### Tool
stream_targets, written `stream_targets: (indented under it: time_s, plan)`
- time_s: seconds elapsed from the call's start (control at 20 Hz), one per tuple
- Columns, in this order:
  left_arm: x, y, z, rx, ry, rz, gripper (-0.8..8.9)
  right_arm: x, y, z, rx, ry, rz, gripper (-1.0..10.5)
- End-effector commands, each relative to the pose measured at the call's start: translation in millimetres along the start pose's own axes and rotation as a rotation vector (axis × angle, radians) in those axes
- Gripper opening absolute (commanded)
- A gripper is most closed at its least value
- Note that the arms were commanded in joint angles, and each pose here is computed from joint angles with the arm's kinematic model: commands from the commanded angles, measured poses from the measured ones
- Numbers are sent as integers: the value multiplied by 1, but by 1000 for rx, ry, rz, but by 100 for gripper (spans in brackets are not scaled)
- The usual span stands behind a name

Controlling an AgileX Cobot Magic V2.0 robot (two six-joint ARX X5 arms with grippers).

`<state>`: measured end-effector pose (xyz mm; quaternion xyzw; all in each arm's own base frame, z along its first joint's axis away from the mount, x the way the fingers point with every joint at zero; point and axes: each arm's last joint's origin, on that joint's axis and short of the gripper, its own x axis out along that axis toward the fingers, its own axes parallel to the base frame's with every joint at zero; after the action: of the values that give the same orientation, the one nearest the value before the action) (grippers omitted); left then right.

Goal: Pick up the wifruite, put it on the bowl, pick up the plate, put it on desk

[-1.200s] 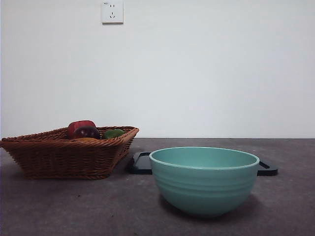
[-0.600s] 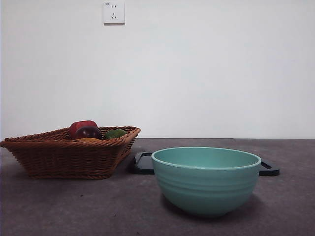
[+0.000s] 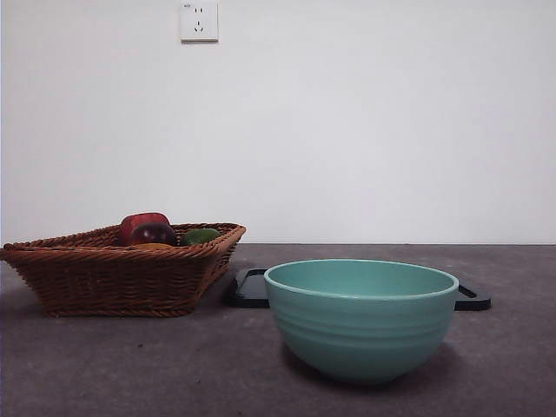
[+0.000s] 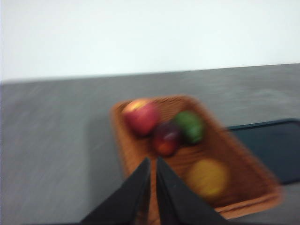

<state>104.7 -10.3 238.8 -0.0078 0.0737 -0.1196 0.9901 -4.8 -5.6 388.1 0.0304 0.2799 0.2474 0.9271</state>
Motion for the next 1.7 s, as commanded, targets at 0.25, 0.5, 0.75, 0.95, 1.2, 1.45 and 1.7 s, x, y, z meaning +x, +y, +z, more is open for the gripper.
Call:
stream_targets:
  time_s: [0.25,0.5,0.75,0.95,1.2,1.45,1.7]
  plan:
    - [5,8,-81,-113,-19,163,19,-3,1,4,-9,-34,12,18]
    - [2,9,-90,-115,19,202,19,-3,1,4,-10,-34,12,18]
    - [2,9,-90,-115,21,211,19,-3,1,4,-10,-34,12,18]
    - [2,9,-90,-115,20,211,19,-3,1,4,-10,-34,12,18]
    - [2,9,-90,-115,20,211,19,-3,1,4,-10,-34,8,17]
    - [2,9,-90,-115,20,211,19,25,-5,-5,-151,-281,-247,18]
    - [2,9,-90,-115,20,211,19,121,-40,-63,-72,-572,-414,18]
